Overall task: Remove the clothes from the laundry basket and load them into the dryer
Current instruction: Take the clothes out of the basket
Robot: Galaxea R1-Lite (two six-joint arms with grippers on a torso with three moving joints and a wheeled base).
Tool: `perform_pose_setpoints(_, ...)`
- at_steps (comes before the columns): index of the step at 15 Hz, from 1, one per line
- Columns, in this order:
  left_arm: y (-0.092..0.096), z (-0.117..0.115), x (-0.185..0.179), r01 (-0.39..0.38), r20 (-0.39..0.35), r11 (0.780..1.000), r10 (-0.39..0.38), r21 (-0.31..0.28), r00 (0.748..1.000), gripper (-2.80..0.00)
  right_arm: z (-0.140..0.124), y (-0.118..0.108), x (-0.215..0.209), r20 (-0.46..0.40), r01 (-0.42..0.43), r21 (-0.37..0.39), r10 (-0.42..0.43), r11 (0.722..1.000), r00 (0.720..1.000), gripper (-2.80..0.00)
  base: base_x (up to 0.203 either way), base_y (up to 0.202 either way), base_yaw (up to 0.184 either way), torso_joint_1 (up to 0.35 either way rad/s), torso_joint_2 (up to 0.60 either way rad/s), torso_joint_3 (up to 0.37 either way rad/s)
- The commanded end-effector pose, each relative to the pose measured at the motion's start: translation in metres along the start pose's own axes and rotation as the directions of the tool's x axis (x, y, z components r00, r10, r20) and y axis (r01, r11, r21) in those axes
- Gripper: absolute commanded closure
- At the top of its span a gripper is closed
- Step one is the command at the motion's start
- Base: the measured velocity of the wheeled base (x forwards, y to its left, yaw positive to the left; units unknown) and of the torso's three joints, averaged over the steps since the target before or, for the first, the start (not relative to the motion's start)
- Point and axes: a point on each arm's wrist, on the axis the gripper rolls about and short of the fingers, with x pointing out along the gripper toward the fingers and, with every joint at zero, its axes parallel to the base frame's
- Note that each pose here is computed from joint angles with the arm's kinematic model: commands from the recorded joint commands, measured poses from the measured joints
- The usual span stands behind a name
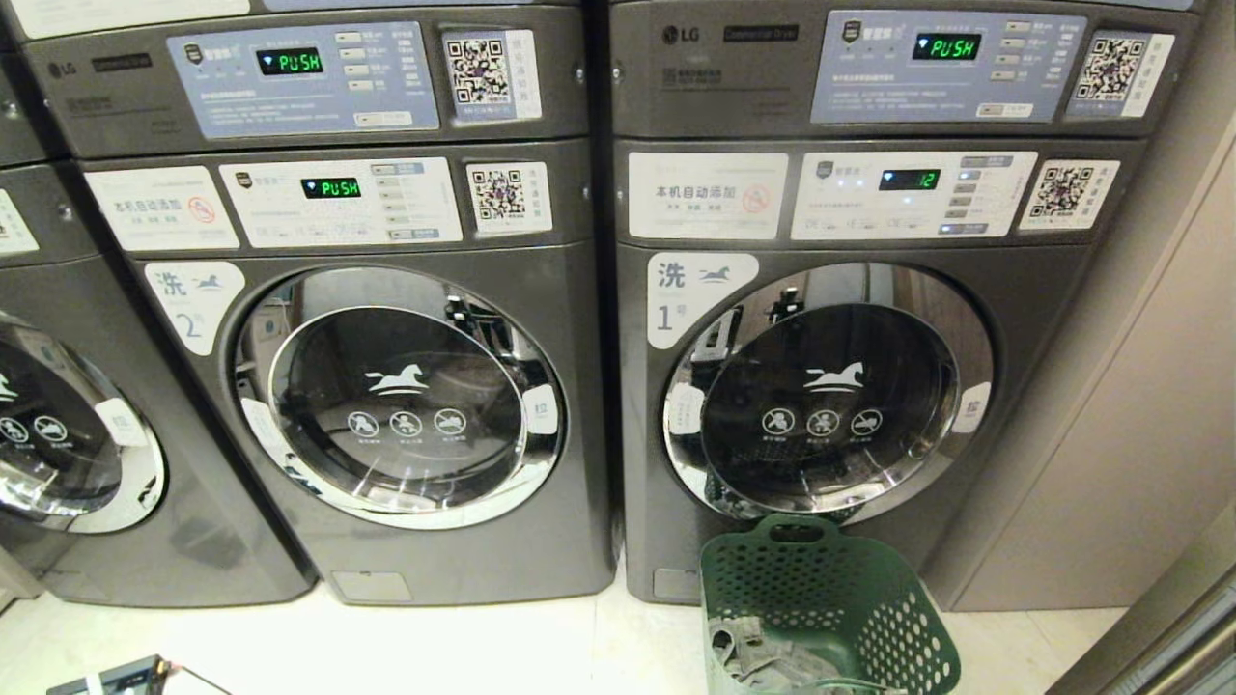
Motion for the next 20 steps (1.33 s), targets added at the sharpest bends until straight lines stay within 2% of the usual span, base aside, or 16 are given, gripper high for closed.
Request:
perform_pose_setpoints(1,0.0000,0.0000,-0.0001,0.000,0.000,1.000,0.000,0.000,1.000,0.00,0.0000,0.0000,0.0000,0.000,-0.001,0.000,0.001,1.000,1.000,0.00,0.000,0.000,0.000,-0.131,0.46,0.336)
perform_pose_setpoints(9,0.0000,0.0000,-0.0001,0.000,0.000,1.000,0.000,0.001,1.000,0.00,0.0000,0.0000,0.0000,0.000,-0.002,-0.002,0.002,1.000,1.000,0.00,0.000,0.000,0.000,-0.073,0.42,0.349)
perform_pose_setpoints(20,0.0000,0.0001,-0.0001,0.000,0.002,1.000,0.000,0.001,1.000,0.00,0.0000,0.0000,0.0000,0.000,-0.001,-0.005,0.001,1.000,1.000,0.00,0.000,0.000,0.000,-0.001,0.03,0.026)
